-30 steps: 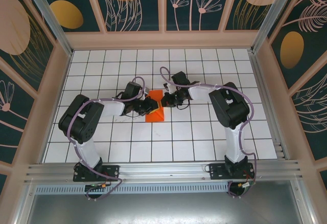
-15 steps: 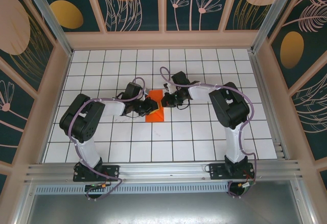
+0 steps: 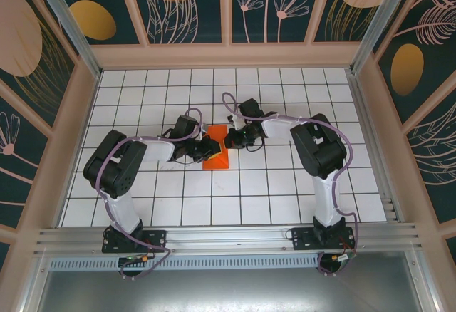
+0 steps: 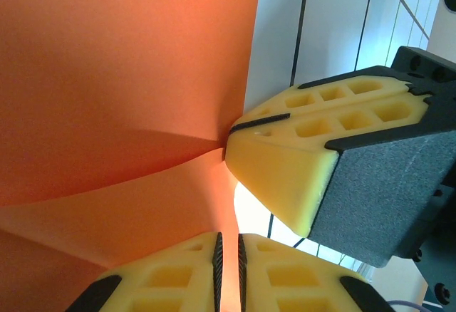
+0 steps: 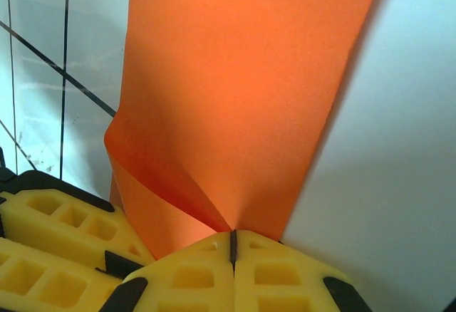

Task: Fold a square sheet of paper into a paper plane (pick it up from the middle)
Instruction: Fold the triangle a second time at the center of the table.

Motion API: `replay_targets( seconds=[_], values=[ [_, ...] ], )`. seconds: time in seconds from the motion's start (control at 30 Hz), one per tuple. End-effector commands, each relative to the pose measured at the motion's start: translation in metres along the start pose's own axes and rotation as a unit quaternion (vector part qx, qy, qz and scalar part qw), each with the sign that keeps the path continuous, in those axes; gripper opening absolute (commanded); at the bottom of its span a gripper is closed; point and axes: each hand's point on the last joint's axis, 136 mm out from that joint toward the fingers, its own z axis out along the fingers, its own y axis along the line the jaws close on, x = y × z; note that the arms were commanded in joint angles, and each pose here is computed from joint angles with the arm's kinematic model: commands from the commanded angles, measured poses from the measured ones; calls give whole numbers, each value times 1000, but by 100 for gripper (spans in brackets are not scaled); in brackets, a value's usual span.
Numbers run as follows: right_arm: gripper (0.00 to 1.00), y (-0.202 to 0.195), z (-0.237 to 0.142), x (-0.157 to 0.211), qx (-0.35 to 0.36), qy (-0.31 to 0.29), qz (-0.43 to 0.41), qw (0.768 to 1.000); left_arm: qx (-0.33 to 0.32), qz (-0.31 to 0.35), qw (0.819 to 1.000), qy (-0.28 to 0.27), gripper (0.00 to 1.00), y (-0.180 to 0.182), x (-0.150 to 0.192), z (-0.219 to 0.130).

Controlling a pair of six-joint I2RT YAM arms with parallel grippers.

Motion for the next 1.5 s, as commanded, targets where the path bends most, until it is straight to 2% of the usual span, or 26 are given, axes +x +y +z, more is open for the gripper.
replay_targets(
  seconds=[0.0,0.77,1.27,1.47],
  values=[
    [0,-3,3,-3,6,4,-7,1000,-7,-1,1000,10,17,10,4,3],
    [0,-7,6,-4,13,8,-8,1000,-21,-21,999,15,17,26,13,5],
    [0,-8,7,-5,15,11,-10,1000,-2,1,1000,1,17,3,2,-1],
    [0,-10,7,-4,18,12,-10,1000,-21,4,1000,-5,17,7,-4,0]
  ],
)
